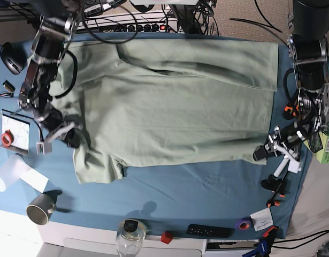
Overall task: Fold the T-shirt properly
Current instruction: 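Pull both hem corners over toward the shoulder edge, folding the shirt lengthwise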
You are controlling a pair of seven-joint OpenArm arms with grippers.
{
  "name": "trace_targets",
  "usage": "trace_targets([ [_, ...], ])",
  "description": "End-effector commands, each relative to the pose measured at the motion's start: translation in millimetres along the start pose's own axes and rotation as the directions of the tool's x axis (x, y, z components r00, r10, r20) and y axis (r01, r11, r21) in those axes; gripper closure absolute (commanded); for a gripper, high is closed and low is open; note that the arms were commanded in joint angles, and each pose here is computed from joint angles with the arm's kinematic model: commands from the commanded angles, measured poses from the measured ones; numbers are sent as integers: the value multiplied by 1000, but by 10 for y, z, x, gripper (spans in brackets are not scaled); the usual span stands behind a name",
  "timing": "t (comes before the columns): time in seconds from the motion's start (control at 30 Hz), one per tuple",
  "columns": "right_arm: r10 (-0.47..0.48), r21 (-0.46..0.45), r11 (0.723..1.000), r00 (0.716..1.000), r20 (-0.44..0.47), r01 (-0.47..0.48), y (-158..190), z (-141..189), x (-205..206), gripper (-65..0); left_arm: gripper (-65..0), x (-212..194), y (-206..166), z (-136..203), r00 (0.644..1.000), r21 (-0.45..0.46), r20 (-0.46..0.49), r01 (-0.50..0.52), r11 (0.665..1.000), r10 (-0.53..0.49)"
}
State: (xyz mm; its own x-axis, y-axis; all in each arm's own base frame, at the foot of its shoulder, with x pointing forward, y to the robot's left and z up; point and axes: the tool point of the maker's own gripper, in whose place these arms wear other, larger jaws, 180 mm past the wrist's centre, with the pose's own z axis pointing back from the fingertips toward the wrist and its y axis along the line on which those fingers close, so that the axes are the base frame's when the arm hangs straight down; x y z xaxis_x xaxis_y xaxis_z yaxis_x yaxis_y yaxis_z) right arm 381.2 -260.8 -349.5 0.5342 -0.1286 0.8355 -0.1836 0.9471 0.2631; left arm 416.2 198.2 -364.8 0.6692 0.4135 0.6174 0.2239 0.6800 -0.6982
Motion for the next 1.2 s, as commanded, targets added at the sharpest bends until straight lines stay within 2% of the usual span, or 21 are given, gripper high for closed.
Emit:
trace_targets([
  [0.0,35,12,999,997,76,-36,31,82,268,0,0,243,-94,68,997,-24,54,48,999,-47],
  [0.23,132,29,991,991,37,-133,260,358,130,0,0,173,-320,182,984,-50,36,175,983,-173],
  [0.37,153,30,988,988,4,-153,303,439,8,0,0,170,-320,241,977,-36,22,215,976,-214],
  [0.63,126,51,991,990,-63,-122,268,601,-246,0,0,64,-243,376,981,-29,0,195,980,-195],
  [0.93,184,-44,981,981,-68,-187,105,1079,-246,0,0,-43,-156,681,982,12,37,187,982,-187],
  [1.17,131,-104,985,989,-66,-137,-60,1427,-328,0,0,-134,-138,855,980,33,44,191,981,-193],
])
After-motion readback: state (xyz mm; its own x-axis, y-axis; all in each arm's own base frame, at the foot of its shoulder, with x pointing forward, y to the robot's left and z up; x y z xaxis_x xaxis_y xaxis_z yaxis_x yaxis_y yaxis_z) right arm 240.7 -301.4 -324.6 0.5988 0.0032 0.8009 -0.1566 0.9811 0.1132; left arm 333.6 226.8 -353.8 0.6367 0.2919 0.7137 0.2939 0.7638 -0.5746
